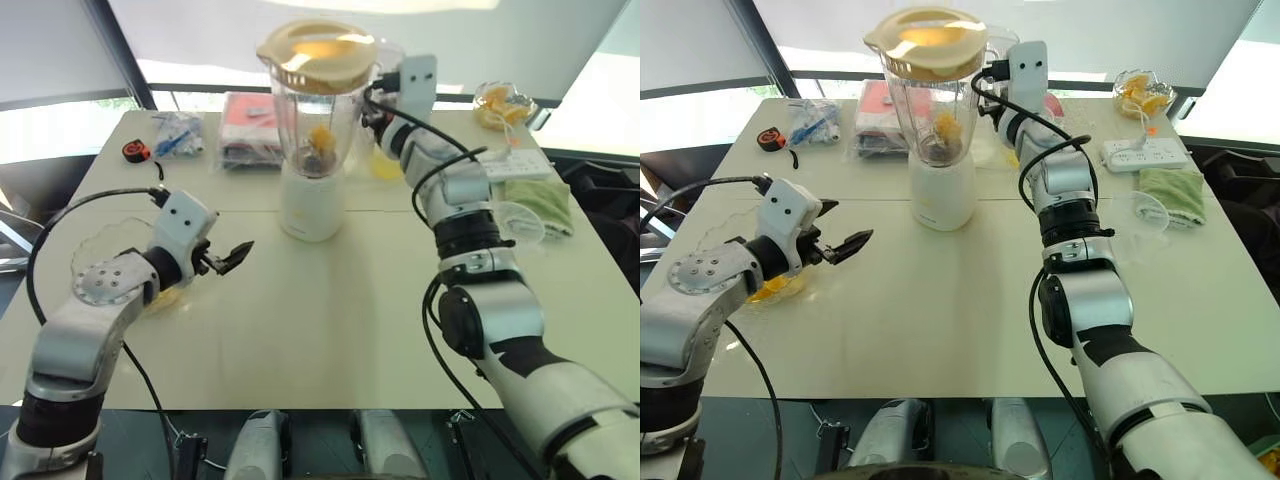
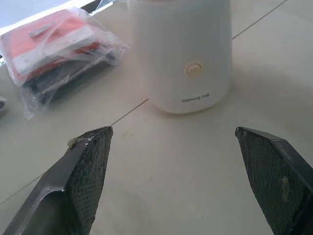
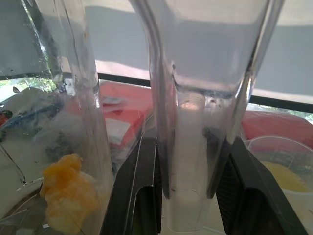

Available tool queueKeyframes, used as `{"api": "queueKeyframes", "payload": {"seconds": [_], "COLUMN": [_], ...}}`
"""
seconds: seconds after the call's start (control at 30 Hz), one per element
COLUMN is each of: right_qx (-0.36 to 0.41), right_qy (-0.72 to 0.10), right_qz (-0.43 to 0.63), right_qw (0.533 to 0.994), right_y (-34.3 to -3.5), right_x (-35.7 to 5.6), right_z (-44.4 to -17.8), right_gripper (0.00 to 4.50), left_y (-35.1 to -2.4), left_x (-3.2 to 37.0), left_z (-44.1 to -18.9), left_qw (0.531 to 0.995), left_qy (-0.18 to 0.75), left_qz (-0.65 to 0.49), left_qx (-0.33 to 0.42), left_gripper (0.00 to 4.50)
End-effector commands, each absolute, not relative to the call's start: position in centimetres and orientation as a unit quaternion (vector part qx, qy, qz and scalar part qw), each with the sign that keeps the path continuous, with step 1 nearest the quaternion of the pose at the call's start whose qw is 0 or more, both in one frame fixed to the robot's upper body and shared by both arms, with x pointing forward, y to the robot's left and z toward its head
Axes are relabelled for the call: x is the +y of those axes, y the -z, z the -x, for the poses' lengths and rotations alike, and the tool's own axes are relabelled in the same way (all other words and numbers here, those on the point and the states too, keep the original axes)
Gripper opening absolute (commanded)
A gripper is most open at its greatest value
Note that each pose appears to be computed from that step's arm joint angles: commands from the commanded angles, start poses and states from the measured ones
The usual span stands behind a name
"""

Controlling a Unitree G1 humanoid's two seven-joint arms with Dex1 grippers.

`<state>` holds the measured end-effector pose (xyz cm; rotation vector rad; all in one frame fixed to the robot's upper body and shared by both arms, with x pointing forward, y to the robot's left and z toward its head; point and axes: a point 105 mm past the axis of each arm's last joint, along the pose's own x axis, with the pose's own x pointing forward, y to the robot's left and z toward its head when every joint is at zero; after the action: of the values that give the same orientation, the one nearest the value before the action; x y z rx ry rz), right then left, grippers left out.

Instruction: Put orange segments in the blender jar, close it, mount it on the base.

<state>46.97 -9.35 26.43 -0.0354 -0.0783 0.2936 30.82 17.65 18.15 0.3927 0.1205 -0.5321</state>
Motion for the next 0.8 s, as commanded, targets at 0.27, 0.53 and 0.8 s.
{"api": "queueKeyframes", "payload": {"seconds": [0.27,0.53,0.8], "right_qx": [-0.036,-0.018,-0.007], "right_qy": [-0.129,-0.094,-0.059], "right_qz": [0.039,0.048,0.054], "right_qw": [0.990,0.994,0.997], "right_y": [-26.8,-26.1,-25.3], "right_x": [-9.2,-8.5,-8.0], "right_z": [-47.5,-46.8,-45.5], "right_gripper": [0.94,0.94,0.94], "left_y": [-19.0,-18.8,-18.6], "left_x": [16.8,16.6,16.1], "left_z": [-31.4,-32.0,-32.3], "left_qw": [0.943,0.944,0.943], "left_qy": [0.264,0.260,0.264], "left_qz": [-0.202,-0.202,-0.199], "left_qx": [0.031,0.028,0.026], "left_gripper": [4.19,4.19,4.19]}}
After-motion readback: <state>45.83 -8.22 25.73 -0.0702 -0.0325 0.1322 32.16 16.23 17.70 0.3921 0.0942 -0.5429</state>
